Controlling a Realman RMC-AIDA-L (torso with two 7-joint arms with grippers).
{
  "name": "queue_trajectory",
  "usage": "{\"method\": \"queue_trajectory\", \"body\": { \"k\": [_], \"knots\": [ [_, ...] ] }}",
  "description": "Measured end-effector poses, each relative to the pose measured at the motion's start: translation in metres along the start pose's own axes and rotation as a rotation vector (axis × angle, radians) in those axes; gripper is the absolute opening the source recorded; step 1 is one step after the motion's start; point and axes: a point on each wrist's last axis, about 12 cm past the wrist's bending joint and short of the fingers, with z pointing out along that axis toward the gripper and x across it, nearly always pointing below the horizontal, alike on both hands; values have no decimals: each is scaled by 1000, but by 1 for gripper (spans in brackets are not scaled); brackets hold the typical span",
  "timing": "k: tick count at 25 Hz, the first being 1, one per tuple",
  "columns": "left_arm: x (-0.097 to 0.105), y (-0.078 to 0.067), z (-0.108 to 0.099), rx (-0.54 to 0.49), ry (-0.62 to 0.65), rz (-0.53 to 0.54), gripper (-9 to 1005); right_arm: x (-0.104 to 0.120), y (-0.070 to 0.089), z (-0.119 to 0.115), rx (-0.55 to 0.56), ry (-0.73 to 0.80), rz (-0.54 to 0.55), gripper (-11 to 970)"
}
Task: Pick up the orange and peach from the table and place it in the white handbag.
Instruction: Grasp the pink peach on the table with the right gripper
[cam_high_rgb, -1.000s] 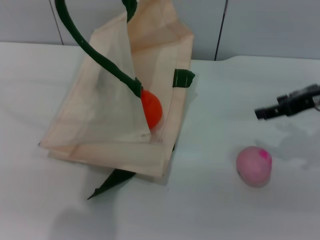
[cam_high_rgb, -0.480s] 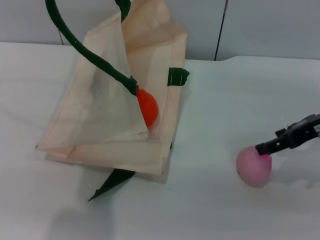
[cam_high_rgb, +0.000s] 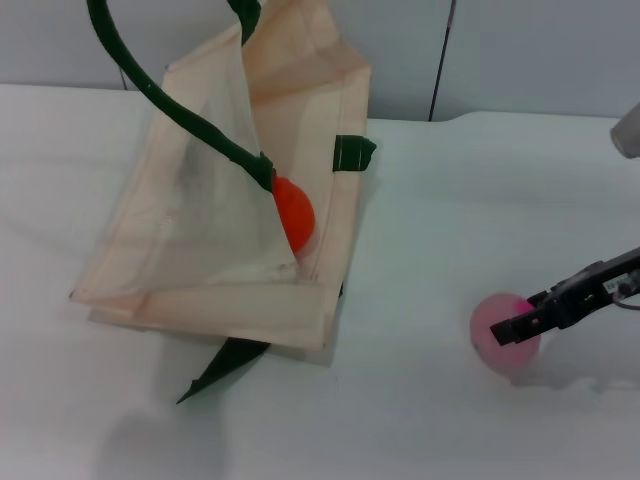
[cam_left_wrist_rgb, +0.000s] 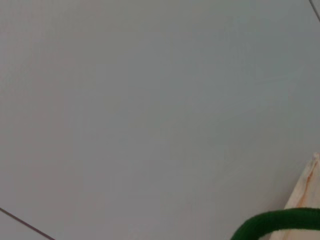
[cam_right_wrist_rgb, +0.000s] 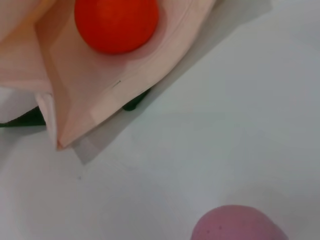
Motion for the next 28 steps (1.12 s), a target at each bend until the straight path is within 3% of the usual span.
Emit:
{"method": "queue_trajectory", "body": {
  "k": [8,16,28],
  "knots": [
    [-1,0,0,1,-2,1,128,-4,-1,1,11,-14,-4,849],
    [-2,0,0,0,-6,1,133,-13,0,20,-8,6,-21,841],
    [-3,0,0,1,-8,2,140,-16,-1,20,15,29,-32,829]
  ]
}}
